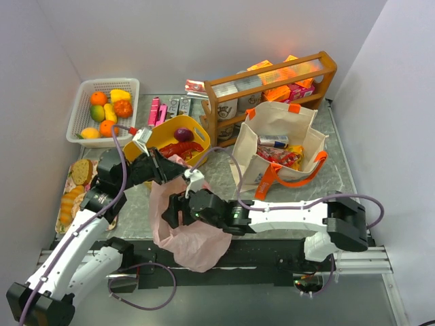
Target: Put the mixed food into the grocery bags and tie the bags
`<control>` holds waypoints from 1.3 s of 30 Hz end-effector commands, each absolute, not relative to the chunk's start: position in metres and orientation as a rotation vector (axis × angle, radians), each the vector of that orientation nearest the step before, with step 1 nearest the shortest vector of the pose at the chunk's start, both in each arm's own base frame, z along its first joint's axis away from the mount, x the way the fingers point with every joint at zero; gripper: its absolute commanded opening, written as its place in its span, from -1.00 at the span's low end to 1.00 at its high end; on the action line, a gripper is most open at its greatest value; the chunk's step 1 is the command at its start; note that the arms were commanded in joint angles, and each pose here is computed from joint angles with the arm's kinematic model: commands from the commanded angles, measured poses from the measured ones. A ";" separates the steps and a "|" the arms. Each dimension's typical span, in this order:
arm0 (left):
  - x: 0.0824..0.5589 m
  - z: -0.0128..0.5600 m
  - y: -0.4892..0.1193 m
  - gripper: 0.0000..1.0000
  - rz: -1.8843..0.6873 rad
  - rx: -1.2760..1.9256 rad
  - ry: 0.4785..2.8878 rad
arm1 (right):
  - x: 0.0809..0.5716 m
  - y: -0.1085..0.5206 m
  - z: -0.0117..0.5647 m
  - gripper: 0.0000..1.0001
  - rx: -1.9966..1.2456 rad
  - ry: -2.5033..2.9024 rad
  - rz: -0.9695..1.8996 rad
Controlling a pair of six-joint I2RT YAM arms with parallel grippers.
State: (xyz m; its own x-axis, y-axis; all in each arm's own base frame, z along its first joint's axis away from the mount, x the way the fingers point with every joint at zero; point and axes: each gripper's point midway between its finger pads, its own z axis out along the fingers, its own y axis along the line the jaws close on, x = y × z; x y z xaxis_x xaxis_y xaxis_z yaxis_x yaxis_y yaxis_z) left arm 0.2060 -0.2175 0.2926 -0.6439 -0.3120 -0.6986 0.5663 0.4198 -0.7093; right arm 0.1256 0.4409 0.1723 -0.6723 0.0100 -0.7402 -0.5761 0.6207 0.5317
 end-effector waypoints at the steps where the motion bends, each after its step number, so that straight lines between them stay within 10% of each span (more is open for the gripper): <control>1: 0.203 0.294 -0.217 -0.98 -1.336 0.257 1.818 | 0.125 0.470 0.183 0.36 -0.427 2.064 1.144; 8: 0.211 0.292 -0.194 -0.98 -1.149 0.188 1.821 | 0.142 0.417 0.201 -1.00 -0.407 2.006 0.961; 25: 0.217 0.249 -0.107 -0.98 -0.655 -0.135 1.818 | 0.215 0.182 0.244 -1.00 0.025 1.784 0.422; 33: 0.212 0.248 -0.101 -0.98 -0.658 -0.177 1.792 | 0.235 0.172 0.241 -0.99 0.019 1.811 0.378; 39: 0.208 0.239 -0.129 -0.98 -0.775 -0.070 1.895 | 0.222 0.194 0.285 0.26 -0.149 1.756 0.496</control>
State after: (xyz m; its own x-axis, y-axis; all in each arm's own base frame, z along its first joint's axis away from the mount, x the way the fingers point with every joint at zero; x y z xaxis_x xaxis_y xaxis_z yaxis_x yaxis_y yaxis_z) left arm 0.2122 -0.1144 0.2308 -0.4108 -0.4005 -0.8190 0.2305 0.8235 -0.5183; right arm 0.2319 0.1792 0.2311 -0.3111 0.1589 -0.9370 -0.2224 0.9464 0.2343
